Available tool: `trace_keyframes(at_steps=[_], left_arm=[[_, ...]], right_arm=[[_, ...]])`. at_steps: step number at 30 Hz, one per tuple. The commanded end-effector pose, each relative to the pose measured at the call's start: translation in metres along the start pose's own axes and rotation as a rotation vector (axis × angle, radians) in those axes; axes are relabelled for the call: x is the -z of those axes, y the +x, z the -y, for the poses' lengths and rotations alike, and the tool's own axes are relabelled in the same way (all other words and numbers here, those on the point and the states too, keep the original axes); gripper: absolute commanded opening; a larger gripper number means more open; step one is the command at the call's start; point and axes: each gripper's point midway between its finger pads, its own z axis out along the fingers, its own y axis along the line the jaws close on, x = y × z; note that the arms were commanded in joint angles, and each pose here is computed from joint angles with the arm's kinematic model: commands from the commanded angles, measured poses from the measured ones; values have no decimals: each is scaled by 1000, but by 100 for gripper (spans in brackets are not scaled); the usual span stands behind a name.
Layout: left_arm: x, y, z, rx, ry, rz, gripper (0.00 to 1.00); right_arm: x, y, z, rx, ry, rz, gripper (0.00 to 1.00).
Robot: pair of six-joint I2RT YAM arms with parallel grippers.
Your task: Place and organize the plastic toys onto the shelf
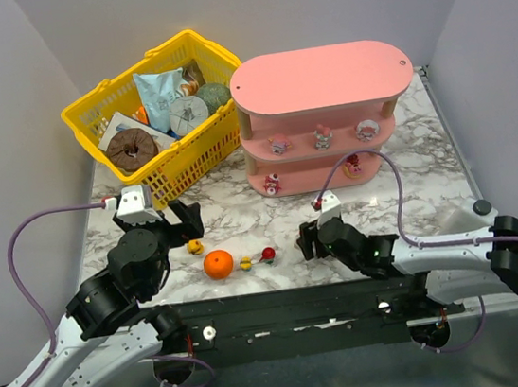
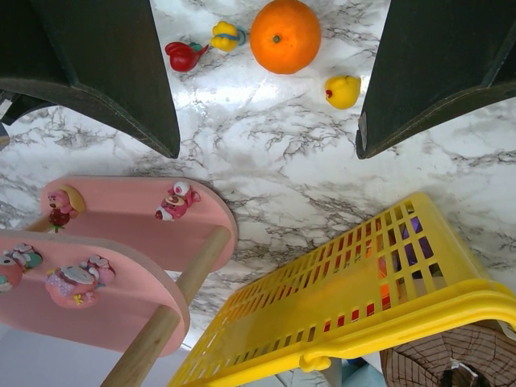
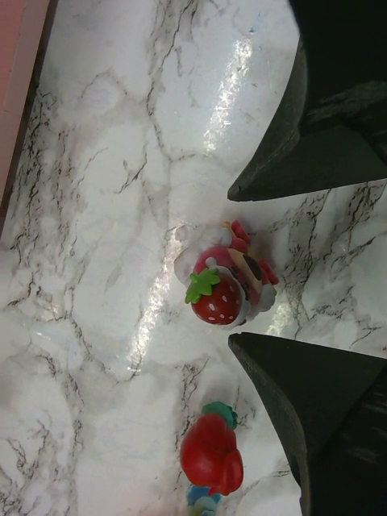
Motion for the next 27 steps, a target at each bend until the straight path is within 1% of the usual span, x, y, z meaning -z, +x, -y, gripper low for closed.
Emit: trace_keyframes(at_steps=[1, 3, 6, 7, 9, 10, 12, 13, 15, 16, 18, 19, 22, 27], left_arm=[[-1, 1, -6, -14, -24, 7, 99], [0, 0, -6, -13, -24, 8, 99], [-1, 1, -7, -15, -28, 6, 99], [0, 1, -7, -14, -29, 8, 99], [-1, 2, -7, -16, -29, 4, 99], [0, 2, -8, -15, -30, 6, 99], [-1, 2, -8, -17, -32, 5, 99], [0, 2, -8, -16, -30, 6, 99], [0, 2, -8, -17, -30, 6, 99], [0, 1, -8, -15, -32, 8, 99], [-1, 2, -8, -16, -32, 5, 99], [0, 2, -8, -14, -29, 7, 99], [-1, 2, -7, -15, -27, 5, 99], [0, 3, -7, -15, -28, 4, 99]], right_arm=[[-9, -20, -14, 11, -29, 53, 73], [-13, -19, -10, 15, 4, 36, 73], [-20, -16, -9, 5, 29, 18, 68], [-22, -14, -9, 2, 27, 10, 63], [-23, -13, -8, -12, 33, 9, 57], [-23, -14, -8, -17, 35, 11, 52], [-22, -13, -6, -24, 41, 12, 47], [-22, -14, -5, -30, 49, 16, 41], [-21, -14, -2, -50, 65, 20, 35], [-21, -14, 2, -55, 83, 25, 29], [-21, -15, 5, -77, 108, 28, 27], [-21, -18, 10, -86, 140, 43, 23], [-22, -28, 17, -113, 209, 75, 17], [-20, -57, 26, -131, 309, 159, 15]])
